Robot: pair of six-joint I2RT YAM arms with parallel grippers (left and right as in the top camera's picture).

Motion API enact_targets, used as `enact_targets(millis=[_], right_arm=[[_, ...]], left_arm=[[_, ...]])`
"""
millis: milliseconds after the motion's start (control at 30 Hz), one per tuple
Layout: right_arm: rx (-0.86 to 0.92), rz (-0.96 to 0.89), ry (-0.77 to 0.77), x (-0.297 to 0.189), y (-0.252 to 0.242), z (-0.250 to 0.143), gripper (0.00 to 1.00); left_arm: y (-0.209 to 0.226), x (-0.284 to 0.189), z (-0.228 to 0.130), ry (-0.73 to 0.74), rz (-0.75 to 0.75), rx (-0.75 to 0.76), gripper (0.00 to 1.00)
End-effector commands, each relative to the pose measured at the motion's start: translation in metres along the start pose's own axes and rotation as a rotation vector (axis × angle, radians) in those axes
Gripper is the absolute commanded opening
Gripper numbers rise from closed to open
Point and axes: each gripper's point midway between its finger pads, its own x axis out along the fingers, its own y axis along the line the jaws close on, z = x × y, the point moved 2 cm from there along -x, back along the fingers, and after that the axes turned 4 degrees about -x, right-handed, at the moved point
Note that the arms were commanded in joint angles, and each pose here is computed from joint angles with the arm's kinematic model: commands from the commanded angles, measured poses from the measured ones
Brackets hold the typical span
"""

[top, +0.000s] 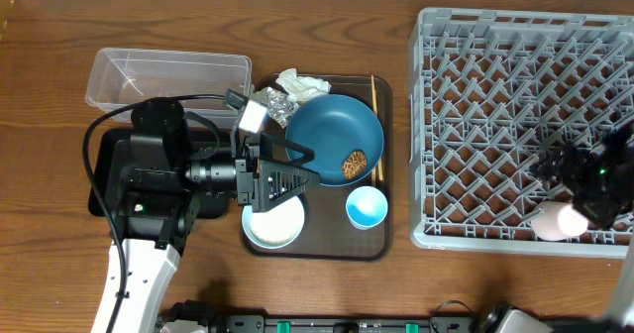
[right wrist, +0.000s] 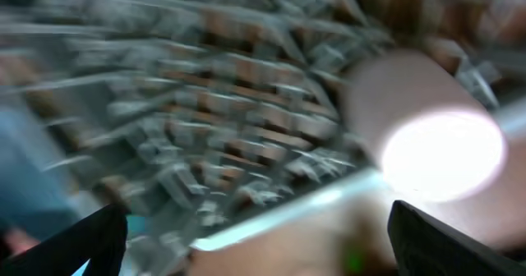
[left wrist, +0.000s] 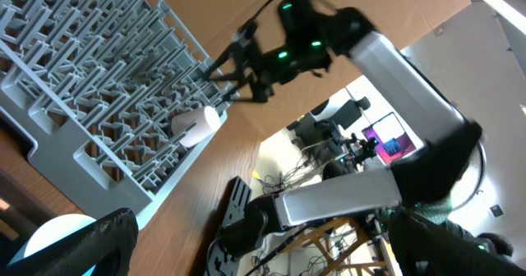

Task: Sort waste into correct bins and load items into the dishwasher rack
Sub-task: 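Carry the pink cup with right gripper into the dish rack, then grasp the light-blue cup with the left gripper and lift it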

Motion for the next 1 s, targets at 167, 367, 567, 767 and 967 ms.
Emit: enact_targets(millis=[167, 367, 567, 767, 967], right_arm=[[-0.33, 0.301, -0.189, -0.056, 0.083, -0.021, 0.97], [-0.435, 0.328, -0.171, -0.059, 0.105, -0.041, 0.98], [-0.484, 0.346, -0.141, -0.056, 0.115, -0.05, 0.98], [-0.506, 0.356, -0.133, -0.056, 0.12, -0.054, 0.99], [-0.507, 0.356, -0.134, -0.056, 0.12, -0.053, 0.99]], left_arm=[[0.018, 0.017, -0.004, -0.026, 0.155, -0.089, 0.98], [0.051, 0.036, -0.026, -0.019, 0.408, -0.16, 0.98], [0.071, 0.046, -0.053, 0.029, 0.618, -0.159, 0.98], [0.082, 0.044, -0.07, 0.061, 0.757, -0.139, 0.98], [0.08, 0.047, -0.067, 0.059, 0.739, -0.112, 0.98]])
